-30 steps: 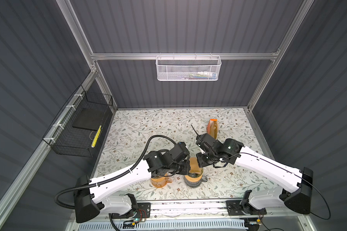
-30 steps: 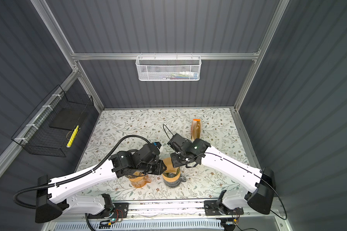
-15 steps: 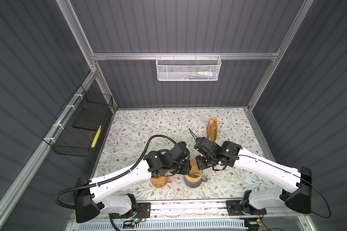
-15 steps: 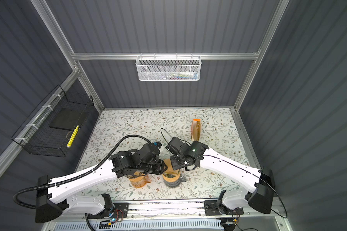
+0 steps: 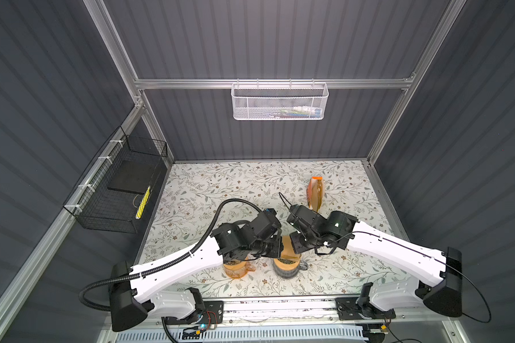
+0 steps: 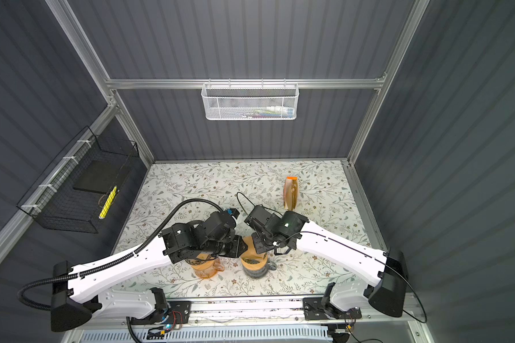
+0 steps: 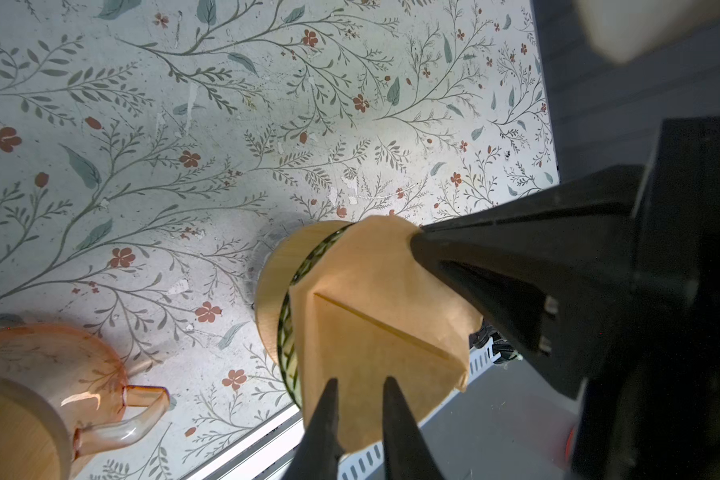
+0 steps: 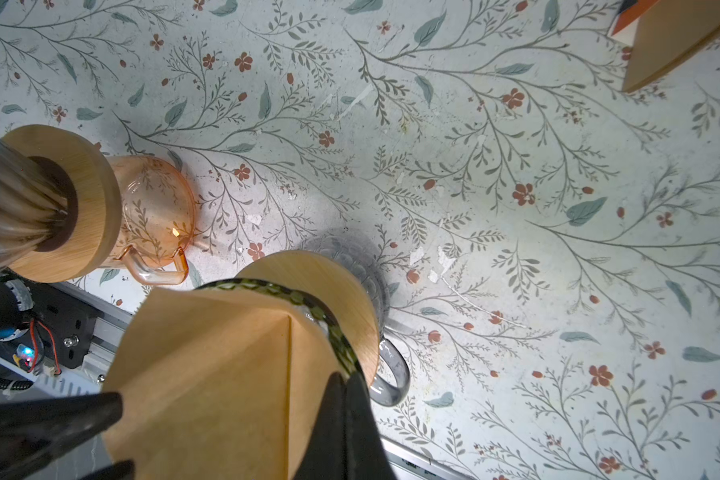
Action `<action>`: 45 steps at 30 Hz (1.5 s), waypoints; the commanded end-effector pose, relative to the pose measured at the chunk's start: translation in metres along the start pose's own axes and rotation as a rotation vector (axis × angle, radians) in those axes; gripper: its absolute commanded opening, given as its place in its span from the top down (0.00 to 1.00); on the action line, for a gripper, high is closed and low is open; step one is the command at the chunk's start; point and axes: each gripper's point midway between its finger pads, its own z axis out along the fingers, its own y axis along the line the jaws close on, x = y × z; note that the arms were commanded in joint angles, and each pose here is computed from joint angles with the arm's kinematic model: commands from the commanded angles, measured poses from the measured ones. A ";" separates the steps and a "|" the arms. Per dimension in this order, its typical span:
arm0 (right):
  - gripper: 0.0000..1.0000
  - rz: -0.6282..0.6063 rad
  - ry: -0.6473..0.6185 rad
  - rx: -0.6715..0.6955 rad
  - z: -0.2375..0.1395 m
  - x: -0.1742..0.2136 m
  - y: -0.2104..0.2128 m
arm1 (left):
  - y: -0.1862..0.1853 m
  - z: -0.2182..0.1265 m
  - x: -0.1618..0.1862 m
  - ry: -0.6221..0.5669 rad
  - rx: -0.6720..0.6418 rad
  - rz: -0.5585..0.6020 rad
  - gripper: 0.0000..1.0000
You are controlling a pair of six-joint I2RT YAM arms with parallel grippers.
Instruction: Place the coffee filter in the dripper
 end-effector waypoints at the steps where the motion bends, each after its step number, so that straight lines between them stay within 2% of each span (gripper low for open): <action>1: 1.00 0.005 0.013 0.039 0.001 0.006 -0.007 | 0.010 0.002 0.010 0.021 -0.027 -0.008 0.81; 11: 1.00 0.003 0.017 0.055 0.006 0.011 -0.008 | 0.013 0.014 0.014 0.031 -0.023 -0.015 0.83; 24: 1.00 -0.007 -0.006 0.047 -0.001 0.006 -0.003 | 0.004 0.010 0.004 0.005 -0.005 -0.003 0.83; 35: 0.91 0.014 -0.050 -0.021 -0.025 0.000 0.006 | -0.010 0.002 -0.003 -0.005 0.034 0.015 0.83; 39: 0.88 0.026 -0.046 -0.035 -0.026 0.003 0.007 | -0.018 0.002 0.002 0.030 0.074 0.035 0.82; 45: 0.88 0.036 -0.023 -0.023 -0.018 0.010 0.004 | -0.027 0.003 0.012 0.083 0.129 0.050 0.82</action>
